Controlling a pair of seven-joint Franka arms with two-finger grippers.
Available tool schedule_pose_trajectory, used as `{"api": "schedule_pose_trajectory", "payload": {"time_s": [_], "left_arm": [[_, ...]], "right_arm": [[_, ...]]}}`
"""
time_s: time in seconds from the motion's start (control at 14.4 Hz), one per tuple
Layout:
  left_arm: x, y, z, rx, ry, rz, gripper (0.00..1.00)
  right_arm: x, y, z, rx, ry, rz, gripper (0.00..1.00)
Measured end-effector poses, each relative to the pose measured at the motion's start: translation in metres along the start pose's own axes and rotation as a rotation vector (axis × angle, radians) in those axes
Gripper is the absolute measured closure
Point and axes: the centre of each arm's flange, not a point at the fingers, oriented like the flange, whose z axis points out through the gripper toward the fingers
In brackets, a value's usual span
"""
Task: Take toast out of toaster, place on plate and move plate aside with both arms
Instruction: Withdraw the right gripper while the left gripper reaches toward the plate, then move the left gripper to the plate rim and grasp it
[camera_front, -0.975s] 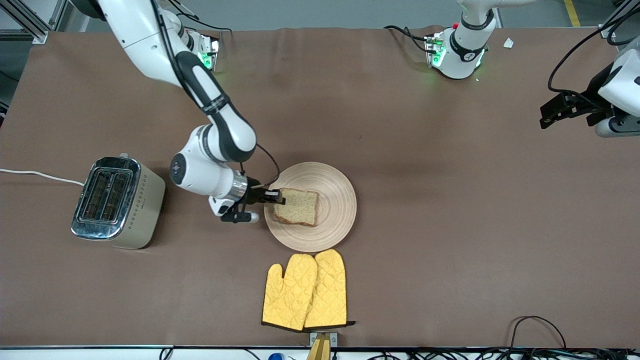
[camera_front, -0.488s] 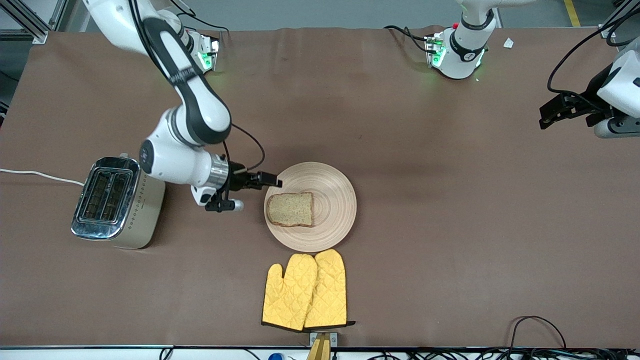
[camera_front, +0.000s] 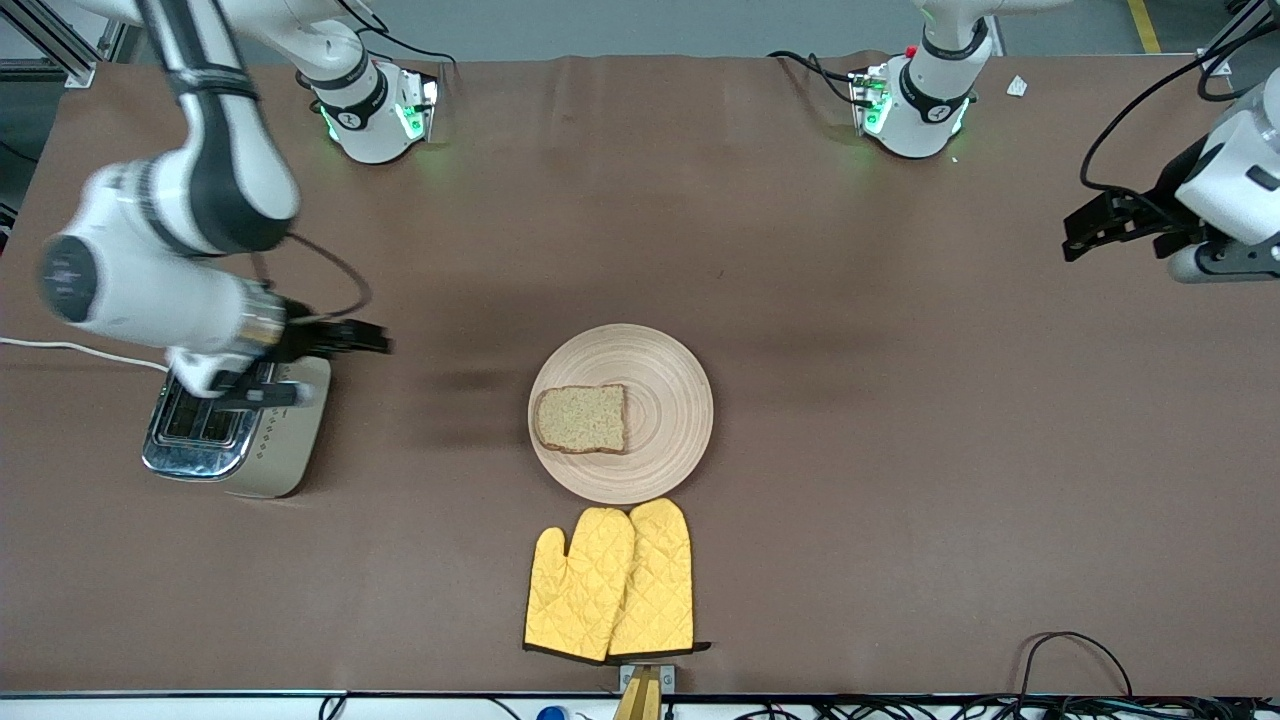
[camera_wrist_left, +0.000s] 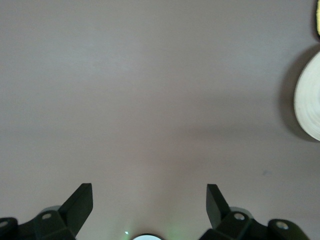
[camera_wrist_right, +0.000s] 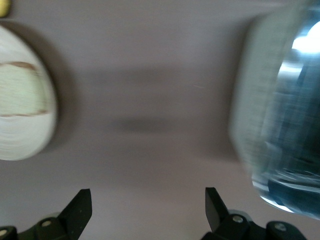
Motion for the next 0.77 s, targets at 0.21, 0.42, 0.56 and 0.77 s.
{"api": "schedule_pose_trajectory", "payload": {"time_s": [0.21, 0.42, 0.56, 0.77], "left_arm": [[0.026, 0.014, 0.036, -0.124, -0.043, 0.000, 0.00], [0.055, 0.027, 0.087, -0.265, -0.115, -0.018, 0.00], [0.074, 0.037, 0.123, -0.374, -0.154, -0.029, 0.00], [0.099, 0.078, 0.186, -0.546, -0.184, -0.053, 0.01]], "right_arm": [[-0.032, 0.044, -0.084, -0.159, 0.025, 0.036, 0.00], [-0.085, 0.073, -0.169, -0.167, 0.117, 0.092, 0.00], [-0.111, 0.099, -0.209, -0.150, 0.193, 0.120, 0.00], [-0.124, 0.125, -0.228, -0.143, 0.213, 0.104, 0.00]]}}
